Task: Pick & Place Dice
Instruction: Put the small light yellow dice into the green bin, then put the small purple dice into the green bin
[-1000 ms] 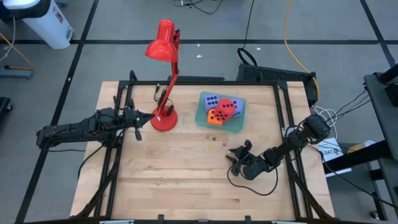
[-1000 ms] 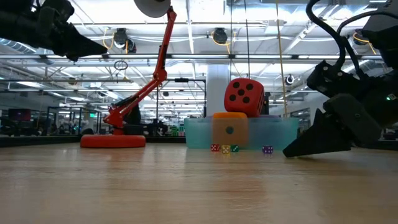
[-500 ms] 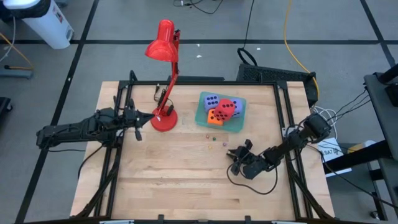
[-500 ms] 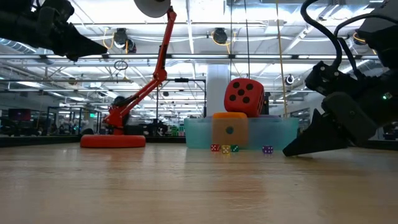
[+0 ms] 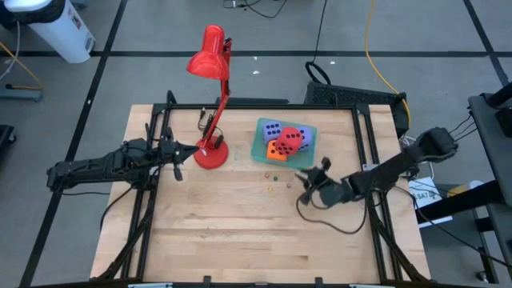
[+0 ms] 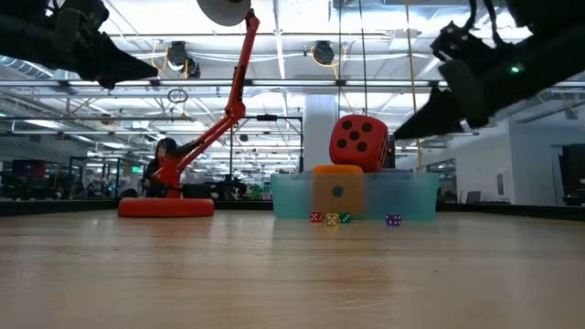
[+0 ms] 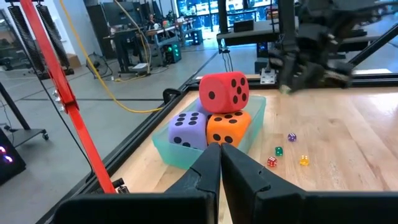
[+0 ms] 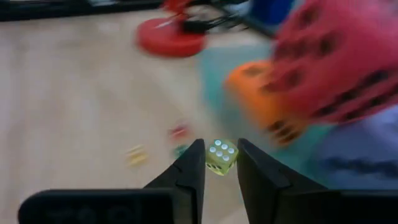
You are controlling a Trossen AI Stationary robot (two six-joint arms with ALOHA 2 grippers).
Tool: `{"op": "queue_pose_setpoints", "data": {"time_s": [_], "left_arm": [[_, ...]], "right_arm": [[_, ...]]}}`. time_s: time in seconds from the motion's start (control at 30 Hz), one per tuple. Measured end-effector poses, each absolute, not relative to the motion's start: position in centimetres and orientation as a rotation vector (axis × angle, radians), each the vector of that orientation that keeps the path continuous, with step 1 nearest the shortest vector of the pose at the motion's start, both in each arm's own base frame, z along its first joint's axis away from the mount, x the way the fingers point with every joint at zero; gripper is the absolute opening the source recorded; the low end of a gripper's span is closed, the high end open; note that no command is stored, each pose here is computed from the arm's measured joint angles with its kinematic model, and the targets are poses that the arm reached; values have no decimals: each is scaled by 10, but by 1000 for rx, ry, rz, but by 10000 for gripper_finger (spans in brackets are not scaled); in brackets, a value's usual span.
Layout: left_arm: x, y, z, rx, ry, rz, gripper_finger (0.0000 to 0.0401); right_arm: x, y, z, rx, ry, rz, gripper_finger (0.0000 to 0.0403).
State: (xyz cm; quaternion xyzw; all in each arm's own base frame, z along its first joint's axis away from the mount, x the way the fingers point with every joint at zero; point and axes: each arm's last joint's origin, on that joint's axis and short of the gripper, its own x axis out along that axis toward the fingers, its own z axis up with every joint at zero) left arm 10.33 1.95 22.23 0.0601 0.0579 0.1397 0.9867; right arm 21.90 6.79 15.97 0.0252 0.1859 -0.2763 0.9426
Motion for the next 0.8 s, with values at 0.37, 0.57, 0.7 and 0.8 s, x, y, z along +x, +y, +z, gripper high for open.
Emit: {"op": "queue_pose_setpoints", "data": {"time_s": [0.37, 0.57, 0.7, 0.8], "left_arm": [[103, 20, 223, 121, 113, 281, 26], [103, 19, 223, 115, 112, 278, 26], [103, 19, 223, 88, 107, 276, 26], [103, 19, 223, 90, 107, 276, 26]], "right_arm": [[214, 10, 165, 26, 471, -815, 77], [216, 4, 161, 62, 509, -780, 147], [216, 5, 161, 49, 510, -773, 215], [216, 7, 162, 45, 508, -763, 253]]}}
